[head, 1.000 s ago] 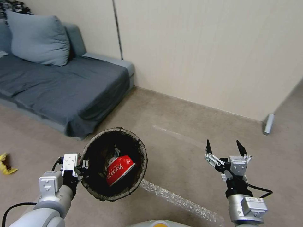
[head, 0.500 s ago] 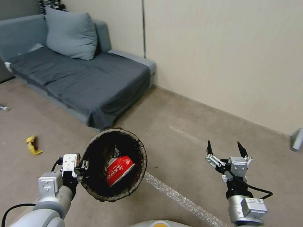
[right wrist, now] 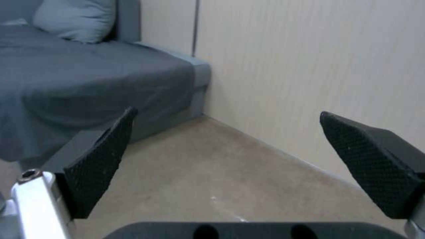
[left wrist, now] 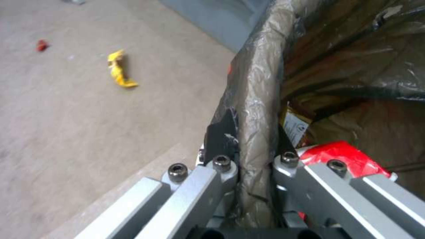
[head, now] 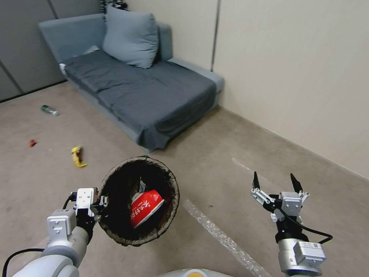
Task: Pick up the trash bin, then pick up the garbage from the floor and place it into the trash bin.
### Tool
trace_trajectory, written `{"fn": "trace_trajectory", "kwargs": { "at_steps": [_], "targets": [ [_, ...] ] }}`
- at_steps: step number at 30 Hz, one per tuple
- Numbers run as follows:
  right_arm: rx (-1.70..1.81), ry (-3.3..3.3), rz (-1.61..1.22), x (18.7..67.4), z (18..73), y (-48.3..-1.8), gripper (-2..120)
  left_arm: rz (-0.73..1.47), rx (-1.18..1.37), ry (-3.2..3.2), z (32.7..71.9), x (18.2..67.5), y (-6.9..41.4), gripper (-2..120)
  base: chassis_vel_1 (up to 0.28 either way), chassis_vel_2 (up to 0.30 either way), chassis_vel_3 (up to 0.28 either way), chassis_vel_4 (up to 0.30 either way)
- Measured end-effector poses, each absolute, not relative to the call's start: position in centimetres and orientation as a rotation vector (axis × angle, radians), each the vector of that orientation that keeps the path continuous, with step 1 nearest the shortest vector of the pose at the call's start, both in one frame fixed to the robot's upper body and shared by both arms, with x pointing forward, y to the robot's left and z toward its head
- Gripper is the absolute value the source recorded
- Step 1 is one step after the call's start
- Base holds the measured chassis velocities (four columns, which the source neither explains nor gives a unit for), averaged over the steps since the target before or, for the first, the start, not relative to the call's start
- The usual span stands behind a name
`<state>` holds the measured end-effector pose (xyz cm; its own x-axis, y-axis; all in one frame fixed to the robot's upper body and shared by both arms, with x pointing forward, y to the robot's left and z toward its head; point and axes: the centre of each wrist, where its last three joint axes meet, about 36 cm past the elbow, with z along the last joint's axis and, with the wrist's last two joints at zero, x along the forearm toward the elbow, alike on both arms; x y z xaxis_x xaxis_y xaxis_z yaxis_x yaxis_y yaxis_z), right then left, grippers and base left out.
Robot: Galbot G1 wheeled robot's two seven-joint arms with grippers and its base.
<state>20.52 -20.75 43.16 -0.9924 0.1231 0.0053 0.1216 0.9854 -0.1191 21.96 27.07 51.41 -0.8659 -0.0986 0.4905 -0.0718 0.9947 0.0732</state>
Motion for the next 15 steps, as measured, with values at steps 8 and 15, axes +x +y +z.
{"fn": "trace_trajectory", "kwargs": {
  "at_steps": [8,15],
  "targets": [
    [-0.206,-3.114,0.185,20.52,43.01,-20.7,100,-0.068,0.123,-2.621,51.39,21.92,27.08,2,0.091,0.092,0.105,0.092],
    [-0.209,-3.111,0.182,20.56,42.85,-20.68,100,-0.066,0.125,-2.619,51.36,21.88,27.07,2,0.11,0.094,0.104,0.111]
  ]
}}
